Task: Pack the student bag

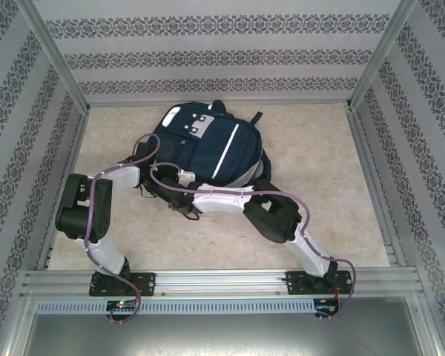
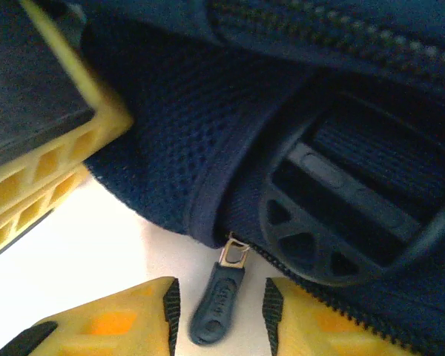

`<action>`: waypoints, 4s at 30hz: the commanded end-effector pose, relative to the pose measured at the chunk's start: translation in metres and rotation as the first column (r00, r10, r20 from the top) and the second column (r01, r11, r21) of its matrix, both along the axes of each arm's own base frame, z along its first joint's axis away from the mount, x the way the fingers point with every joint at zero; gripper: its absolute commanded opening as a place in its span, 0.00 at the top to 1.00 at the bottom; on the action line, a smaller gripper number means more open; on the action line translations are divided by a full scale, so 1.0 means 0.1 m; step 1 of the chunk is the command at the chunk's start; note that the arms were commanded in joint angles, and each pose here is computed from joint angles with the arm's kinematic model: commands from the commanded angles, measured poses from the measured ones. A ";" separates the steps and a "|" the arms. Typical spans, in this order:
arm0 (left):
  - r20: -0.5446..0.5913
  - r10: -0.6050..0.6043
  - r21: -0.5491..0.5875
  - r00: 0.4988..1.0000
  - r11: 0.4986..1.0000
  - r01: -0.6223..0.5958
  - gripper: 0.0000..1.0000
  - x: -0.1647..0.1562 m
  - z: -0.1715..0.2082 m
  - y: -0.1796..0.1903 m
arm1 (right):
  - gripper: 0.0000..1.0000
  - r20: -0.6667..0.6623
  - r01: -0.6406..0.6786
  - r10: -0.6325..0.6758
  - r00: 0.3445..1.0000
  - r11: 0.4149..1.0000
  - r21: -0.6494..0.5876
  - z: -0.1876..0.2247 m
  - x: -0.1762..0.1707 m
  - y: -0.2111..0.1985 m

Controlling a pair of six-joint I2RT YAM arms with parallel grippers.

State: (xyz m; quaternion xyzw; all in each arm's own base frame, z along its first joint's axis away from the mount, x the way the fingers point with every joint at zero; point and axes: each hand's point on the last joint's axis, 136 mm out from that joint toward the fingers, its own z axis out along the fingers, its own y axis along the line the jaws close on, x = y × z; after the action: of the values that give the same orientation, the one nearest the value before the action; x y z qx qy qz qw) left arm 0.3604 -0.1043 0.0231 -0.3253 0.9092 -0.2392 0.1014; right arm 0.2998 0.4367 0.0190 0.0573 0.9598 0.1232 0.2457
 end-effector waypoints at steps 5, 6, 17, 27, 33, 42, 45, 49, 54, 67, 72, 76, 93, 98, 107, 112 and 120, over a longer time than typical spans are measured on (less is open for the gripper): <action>-0.020 0.018 0.011 1.000 1.000 -0.018 0.92 -0.04 -0.08 0.04 | 0.69 -0.018 0.067 -0.070 0.997 0.990 -0.125 -0.18 0.07 -0.35; -0.018 0.017 0.012 1.000 1.000 -0.016 0.92 -0.04 -0.08 0.04 | 0.69 -0.015 0.058 -0.061 0.998 0.991 -0.121 -0.18 0.07 -0.34; -0.027 0.013 0.014 1.000 1.000 -0.013 0.92 -0.04 -0.09 0.05 | 0.98 -0.005 -0.002 0.001 1.000 0.991 -0.134 -0.15 0.11 -0.26; -0.027 0.017 0.036 0.999 0.999 -0.016 0.92 -0.02 -0.06 0.09 | 1.00 0.029 -0.043 0.047 0.998 0.991 -0.127 0.13 0.06 -0.35; -0.041 0.079 0.090 0.996 0.993 -0.075 1.00 -0.01 -0.02 0.31 | 1.00 0.054 -0.054 0.060 0.997 0.993 -0.107 0.35 -0.07 -0.58; -0.052 0.164 0.119 0.985 0.980 -0.157 1.00 0.05 0.01 0.66 | 1.00 0.038 -0.034 0.041 0.998 0.984 -0.176 0.40 -0.33 -1.18; -0.050 0.194 0.148 0.980 0.972 -0.185 1.00 0.11 0.06 0.86 | 1.00 0.042 -0.005 0.014 0.999 0.978 -0.210 0.41 -0.39 -1.45; -0.044 0.226 0.162 0.973 0.963 -0.217 1.00 0.22 0.12 1.11 | 1.00 0.052 0.023 -0.011 0.999 0.974 -0.225 0.45 -0.41 -1.73; -0.039 0.235 0.191 0.971 0.956 -0.224 1.00 0.32 0.21 1.32 | 1.00 0.067 0.026 -0.011 0.998 0.972 -0.234 0.56 -0.36 -1.89; 0.034 0.141 -0.009 0.989 0.990 -0.141 0.57 -0.21 0.89 0.26 | 1.00 0.120 -0.199 0.207 0.971 0.977 -0.076 0.99 -0.18 -1.28; 0.066 0.098 -0.116 0.993 0.989 -0.090 0.55 -0.46 1.03 -0.47 | 1.00 0.133 -0.236 0.237 0.962 0.971 -0.022 1.06 -0.15 -1.21; 0.056 0.082 -0.186 0.995 0.980 -0.070 0.53 -0.51 1.00 -0.90 | 1.00 0.138 -0.259 0.257 0.956 0.966 -0.008 1.09 -0.15 -1.21; -0.036 0.121 -0.087 0.992 0.989 -0.123 0.85 -0.46 0.39 -1.36 | 1.00 0.138 -0.310 0.301 0.944 0.949 0.049 1.13 -0.19 -1.17; -0.063 0.145 0.029 0.987 0.989 -0.144 1.00 -0.56 0.38 -1.06 | 1.00 0.127 -0.292 0.288 0.949 0.956 0.018 1.10 -0.14 -1.27; -0.055 0.233 0.220 0.971 0.951 -0.216 1.00 -0.76 0.60 0.00 | 1.00 0.088 -0.228 0.231 0.969 0.973 -0.042 0.93 -0.07 -1.57; -0.021 0.295 0.233 0.955 0.931 -0.282 1.00 -0.79 0.69 0.54 | 1.00 0.091 -0.216 0.220 0.971 0.975 -0.046 0.94 -0.02 -1.57; 0.026 0.199 0.076 0.980 0.977 -0.200 1.00 -0.44 0.86 0.42 | 1.00 0.100 -0.279 0.277 0.956 0.960 0.010 1.04 -0.02 -1.21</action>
State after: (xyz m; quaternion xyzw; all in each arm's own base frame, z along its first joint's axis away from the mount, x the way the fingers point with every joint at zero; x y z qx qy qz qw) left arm 0.3052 -0.0411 0.0975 -0.4566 0.8646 -0.1469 0.1498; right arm 0.2981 0.2960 0.1139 -0.0655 0.9483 0.1549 0.2690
